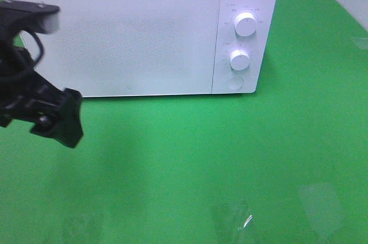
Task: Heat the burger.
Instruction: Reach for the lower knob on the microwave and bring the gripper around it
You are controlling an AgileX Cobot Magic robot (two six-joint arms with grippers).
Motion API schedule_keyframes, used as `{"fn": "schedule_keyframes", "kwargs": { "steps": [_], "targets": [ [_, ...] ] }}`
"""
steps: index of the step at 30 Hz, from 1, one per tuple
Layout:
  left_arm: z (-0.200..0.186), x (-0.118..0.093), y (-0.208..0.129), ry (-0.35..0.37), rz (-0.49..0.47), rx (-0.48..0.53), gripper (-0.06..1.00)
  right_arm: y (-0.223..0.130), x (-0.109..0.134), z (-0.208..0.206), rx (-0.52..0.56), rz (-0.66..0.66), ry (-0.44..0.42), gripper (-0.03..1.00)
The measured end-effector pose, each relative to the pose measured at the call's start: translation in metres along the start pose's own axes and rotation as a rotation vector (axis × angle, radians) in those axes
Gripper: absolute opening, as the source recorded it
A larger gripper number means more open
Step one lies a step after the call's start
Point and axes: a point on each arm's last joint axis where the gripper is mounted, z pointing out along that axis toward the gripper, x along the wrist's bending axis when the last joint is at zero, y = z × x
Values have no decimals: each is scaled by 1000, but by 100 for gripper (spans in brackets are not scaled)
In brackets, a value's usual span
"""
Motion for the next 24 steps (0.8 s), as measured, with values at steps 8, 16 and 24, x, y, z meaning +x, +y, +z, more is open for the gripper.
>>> {"fn": "schedule_keyframes", "kwargs": {
  "steps": [8,16,24],
  "targets": [
    [-67,57,-30,69,-185,-164,99,0,0,0,0,0,0,76],
    [-115,76,-78,149,-233,-256,99,0,0,0,0,0,0,76],
    [-123,65,-121,164,-213,-351,99,0,0,0,0,0,0,76]
  ]
}}
